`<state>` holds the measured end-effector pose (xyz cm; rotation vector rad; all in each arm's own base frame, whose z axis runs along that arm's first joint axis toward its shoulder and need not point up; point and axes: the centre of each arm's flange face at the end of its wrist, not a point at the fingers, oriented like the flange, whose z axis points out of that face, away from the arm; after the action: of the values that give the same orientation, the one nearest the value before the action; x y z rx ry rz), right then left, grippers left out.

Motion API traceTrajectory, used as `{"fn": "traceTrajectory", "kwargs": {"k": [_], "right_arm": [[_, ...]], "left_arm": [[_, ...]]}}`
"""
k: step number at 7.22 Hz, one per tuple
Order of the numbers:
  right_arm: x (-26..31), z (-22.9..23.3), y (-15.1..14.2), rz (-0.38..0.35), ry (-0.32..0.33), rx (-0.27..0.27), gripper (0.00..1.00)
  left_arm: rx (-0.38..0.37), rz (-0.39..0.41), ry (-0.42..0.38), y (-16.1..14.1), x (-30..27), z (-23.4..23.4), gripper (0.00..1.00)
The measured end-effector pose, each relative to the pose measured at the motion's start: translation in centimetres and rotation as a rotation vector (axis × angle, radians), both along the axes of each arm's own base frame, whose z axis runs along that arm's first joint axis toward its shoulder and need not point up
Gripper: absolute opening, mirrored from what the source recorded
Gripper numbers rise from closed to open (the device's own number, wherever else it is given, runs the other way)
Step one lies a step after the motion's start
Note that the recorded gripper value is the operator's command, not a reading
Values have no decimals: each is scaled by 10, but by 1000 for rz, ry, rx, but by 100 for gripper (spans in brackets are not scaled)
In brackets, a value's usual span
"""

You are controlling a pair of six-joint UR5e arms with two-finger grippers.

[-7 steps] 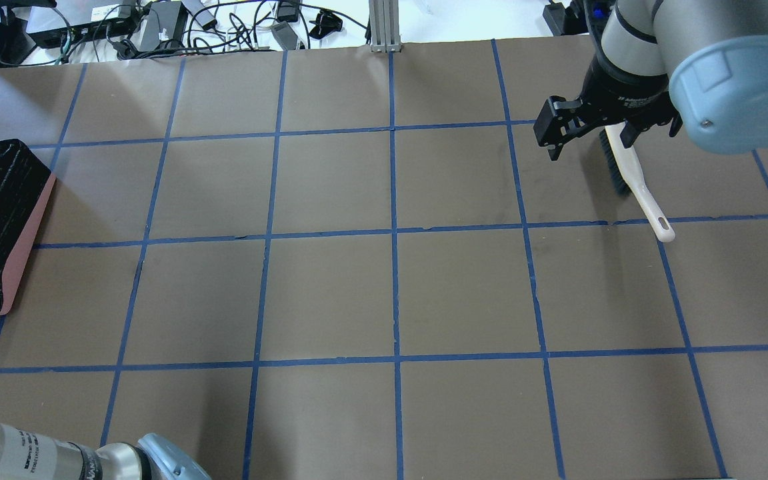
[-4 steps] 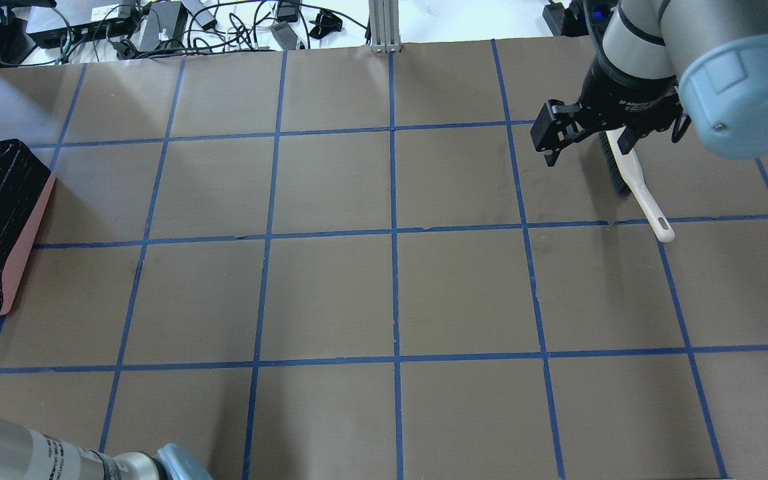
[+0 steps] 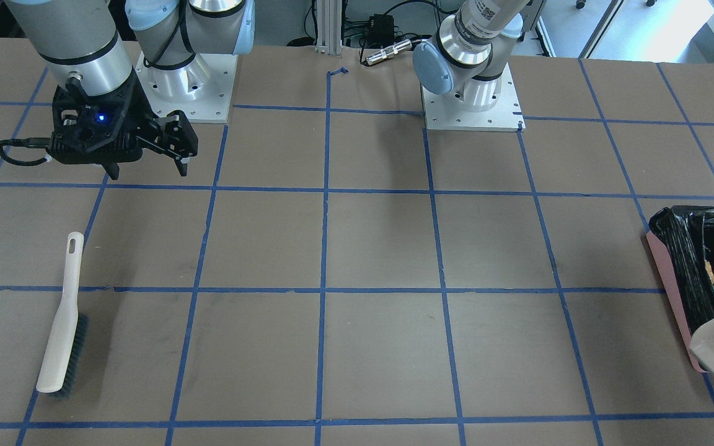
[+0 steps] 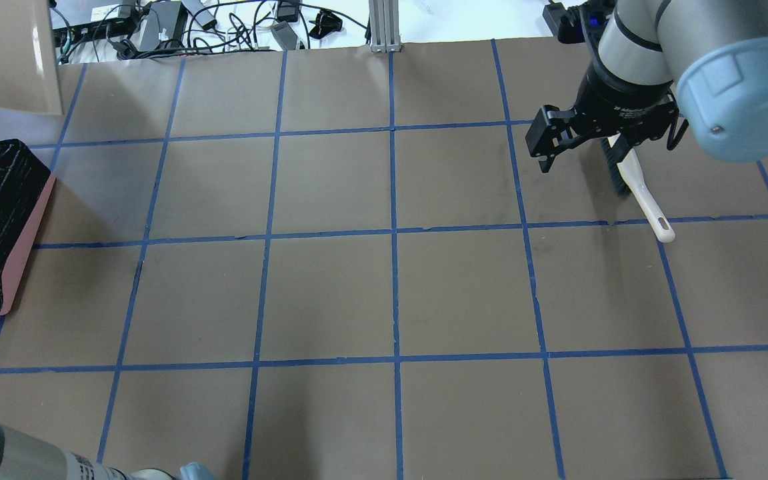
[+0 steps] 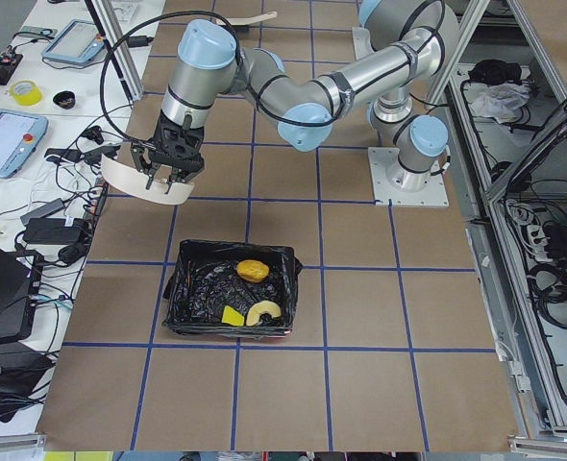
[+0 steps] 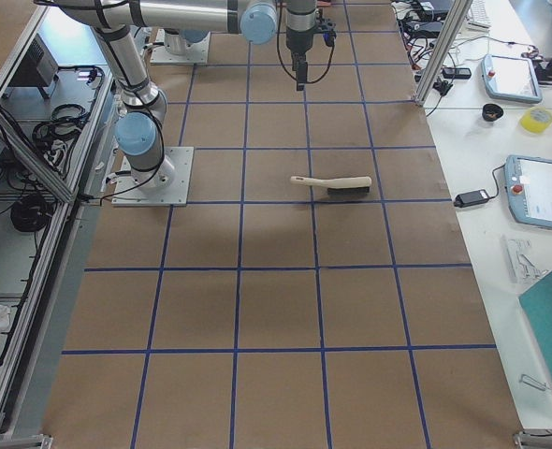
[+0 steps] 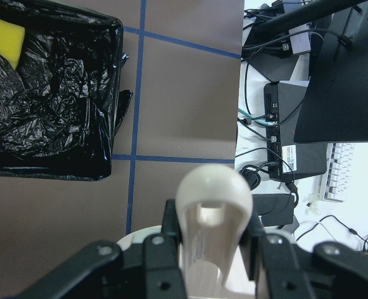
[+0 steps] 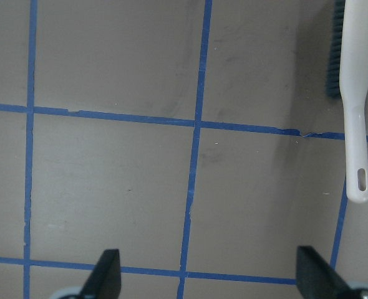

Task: Sweep and dump trash into bin
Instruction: 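Swing the empty dustpan back over the table with the left gripper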

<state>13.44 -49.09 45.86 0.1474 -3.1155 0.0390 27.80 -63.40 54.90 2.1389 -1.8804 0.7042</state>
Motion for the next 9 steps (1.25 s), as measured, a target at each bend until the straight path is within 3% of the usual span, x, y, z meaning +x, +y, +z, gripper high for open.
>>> {"fn": "traceTrajectory", "kwargs": {"k": [3,5,7,9], "right_arm": [[1,-1,1,-13,-5,3,100],[2,1,2,-18,-18,0,100],[3,2,3,-19,-21,0,100],[2,2,4,-19,-17,3,100]], "left_arm": [[97,-101,102,-39,-91,-54,0],[257,-176,260,-50,-118,-91,0],[409,-177,372,-60,-120,-112,0],[510,-127,437,-75,-119,-154,0]]}}
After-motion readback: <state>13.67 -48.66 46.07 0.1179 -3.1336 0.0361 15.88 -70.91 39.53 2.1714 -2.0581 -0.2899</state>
